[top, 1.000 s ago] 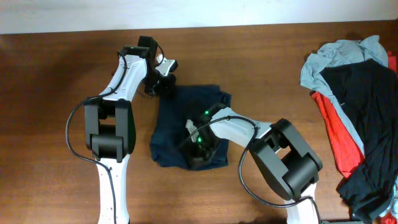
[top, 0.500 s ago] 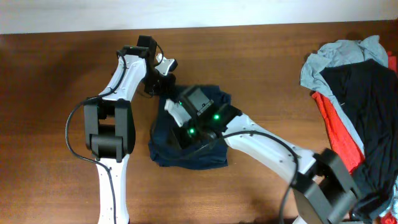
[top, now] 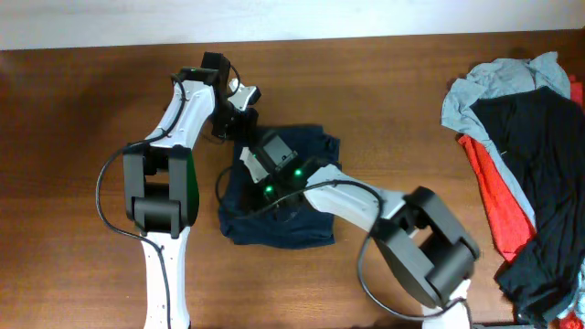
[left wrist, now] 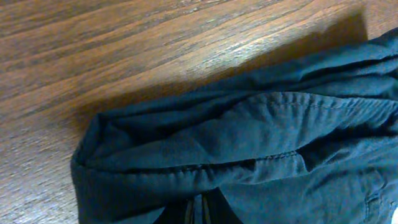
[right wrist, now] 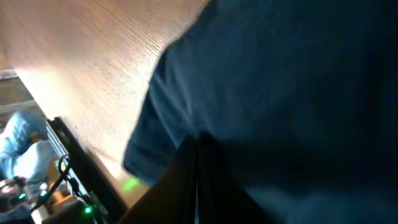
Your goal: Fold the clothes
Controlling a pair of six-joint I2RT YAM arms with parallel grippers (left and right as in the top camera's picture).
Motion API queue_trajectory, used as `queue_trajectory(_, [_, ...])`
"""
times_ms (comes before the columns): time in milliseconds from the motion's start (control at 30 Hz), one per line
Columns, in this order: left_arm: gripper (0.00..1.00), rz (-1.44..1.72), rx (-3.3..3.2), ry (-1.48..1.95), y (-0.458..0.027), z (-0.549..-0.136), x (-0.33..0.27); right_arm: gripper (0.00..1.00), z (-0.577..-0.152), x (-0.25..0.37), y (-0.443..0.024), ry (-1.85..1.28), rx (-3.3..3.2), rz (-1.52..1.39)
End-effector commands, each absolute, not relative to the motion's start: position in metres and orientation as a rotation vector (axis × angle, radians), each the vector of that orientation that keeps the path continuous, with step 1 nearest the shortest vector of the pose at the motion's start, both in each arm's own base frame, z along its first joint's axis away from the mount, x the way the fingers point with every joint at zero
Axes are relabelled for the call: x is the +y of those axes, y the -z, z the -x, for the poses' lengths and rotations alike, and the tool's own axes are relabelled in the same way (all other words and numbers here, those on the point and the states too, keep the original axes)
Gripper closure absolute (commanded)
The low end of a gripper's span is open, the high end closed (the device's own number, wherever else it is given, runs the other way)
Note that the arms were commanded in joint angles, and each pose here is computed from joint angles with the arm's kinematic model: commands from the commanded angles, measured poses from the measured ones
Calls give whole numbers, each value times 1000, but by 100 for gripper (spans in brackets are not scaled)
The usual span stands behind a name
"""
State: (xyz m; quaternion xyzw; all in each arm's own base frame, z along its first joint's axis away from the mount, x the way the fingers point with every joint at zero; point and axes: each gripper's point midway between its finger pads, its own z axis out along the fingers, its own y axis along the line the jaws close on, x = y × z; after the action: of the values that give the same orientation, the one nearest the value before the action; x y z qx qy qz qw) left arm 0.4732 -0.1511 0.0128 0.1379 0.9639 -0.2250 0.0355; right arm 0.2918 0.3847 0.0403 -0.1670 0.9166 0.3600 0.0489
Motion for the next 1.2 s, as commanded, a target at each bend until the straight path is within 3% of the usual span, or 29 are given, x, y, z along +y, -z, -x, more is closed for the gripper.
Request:
queue_trajectory(0, [93, -389, 2987, 702, -2, -473, -147, 96, -264, 390, -9, -1242, 2932, 493])
queue_trajectory(167, [93, -388, 2991, 702, -2, -472, -147, 96, -220, 380, 9, -1315, 3118, 551])
queue_trajectory(333, [93, -389, 2991, 701, -2, -472, -146, 96, -199, 383, -10, -1274, 3112, 682])
queue_trajectory(700, [89, -388, 2991, 701, -15, -474, -146, 96, -230, 332, -97, -744, 2881, 710])
queue_trajectory(967, [82, -414, 2921, 639, -107, -488, -144, 96, -262, 263, -188, -548, 2648, 495])
queue_trajectory(1067, [75, -420, 2866, 547, -152, -489, -135, 86, -266, 235, -210, -495, 2605, 414])
queue_trajectory(1167, [64, -417, 2805, 446, -199, -483, -124, 83, -266, 210, -228, -441, 2556, 391])
